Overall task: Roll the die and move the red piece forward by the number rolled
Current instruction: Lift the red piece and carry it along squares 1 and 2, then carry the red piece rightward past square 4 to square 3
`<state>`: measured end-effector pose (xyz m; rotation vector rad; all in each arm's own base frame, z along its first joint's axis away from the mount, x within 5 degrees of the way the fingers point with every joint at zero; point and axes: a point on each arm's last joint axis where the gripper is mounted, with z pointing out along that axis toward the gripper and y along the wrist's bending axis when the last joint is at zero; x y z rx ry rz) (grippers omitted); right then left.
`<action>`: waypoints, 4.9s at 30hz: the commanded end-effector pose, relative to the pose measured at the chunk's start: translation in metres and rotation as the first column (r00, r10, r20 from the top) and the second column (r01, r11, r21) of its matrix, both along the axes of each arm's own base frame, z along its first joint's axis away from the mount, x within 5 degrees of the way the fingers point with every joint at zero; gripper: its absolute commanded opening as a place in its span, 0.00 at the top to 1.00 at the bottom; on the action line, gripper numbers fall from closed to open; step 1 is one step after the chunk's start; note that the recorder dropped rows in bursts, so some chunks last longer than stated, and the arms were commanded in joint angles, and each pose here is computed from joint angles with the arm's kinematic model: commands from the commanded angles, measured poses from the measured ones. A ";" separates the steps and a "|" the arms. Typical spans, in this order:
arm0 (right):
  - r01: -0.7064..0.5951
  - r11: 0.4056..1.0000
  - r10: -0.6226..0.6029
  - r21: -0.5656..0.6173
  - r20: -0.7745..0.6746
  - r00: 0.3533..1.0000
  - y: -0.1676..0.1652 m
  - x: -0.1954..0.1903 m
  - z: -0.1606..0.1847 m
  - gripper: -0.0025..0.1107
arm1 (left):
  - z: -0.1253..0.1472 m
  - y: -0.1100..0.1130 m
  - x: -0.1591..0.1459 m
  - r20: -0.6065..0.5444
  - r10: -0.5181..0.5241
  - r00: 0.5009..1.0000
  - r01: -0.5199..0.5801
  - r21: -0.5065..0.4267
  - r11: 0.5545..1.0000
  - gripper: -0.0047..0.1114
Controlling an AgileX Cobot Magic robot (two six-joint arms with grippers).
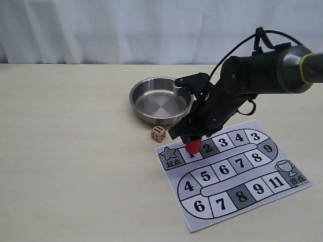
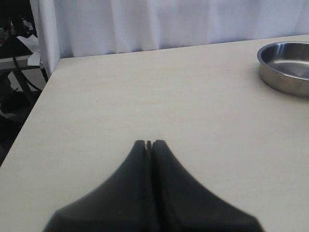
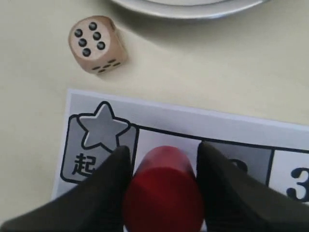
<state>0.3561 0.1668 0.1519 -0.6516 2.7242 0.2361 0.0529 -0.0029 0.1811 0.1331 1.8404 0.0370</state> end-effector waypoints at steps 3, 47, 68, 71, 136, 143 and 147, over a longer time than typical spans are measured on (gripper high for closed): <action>0.002 1.000 -0.003 -0.021 -0.057 0.998 0.001 0.001 -0.029 0.94 | 0.000 0.000 0.000 0.007 -0.001 1.000 0.001 -0.009 1.000 0.96; 0.183 0.983 -0.182 -0.005 0.087 0.979 -0.070 0.026 0.011 0.94 | 0.000 0.000 0.000 0.007 -0.001 1.000 0.001 -0.009 1.000 0.96; 0.181 0.983 -0.179 -0.032 0.049 0.983 -0.071 0.025 -0.016 0.94 | 0.000 0.000 0.000 0.007 -0.001 1.000 0.001 -0.009 1.000 0.96; 0.190 0.982 -0.188 -0.019 0.087 0.978 -0.075 0.029 -0.002 0.94 | 0.000 0.000 0.000 0.007 -0.001 1.000 0.001 -0.009 1.000 0.96; 0.362 0.930 -0.362 -0.059 0.010 0.932 -0.144 0.034 -0.023 0.94 | 0.000 0.000 0.000 0.007 -0.001 1.000 0.001 -0.009 1.000 0.96; 0.362 0.931 -0.360 -0.036 0.055 0.931 -0.144 0.029 0.011 0.94 | 0.000 0.000 0.000 0.007 -0.001 1.000 0.001 -0.009 1.000 0.96; 0.374 0.927 -0.371 -0.026 0.066 0.926 -0.144 0.023 0.024 0.94 | 0.000 0.000 0.000 0.007 -0.001 1.000 0.001 -0.009 1.000 0.96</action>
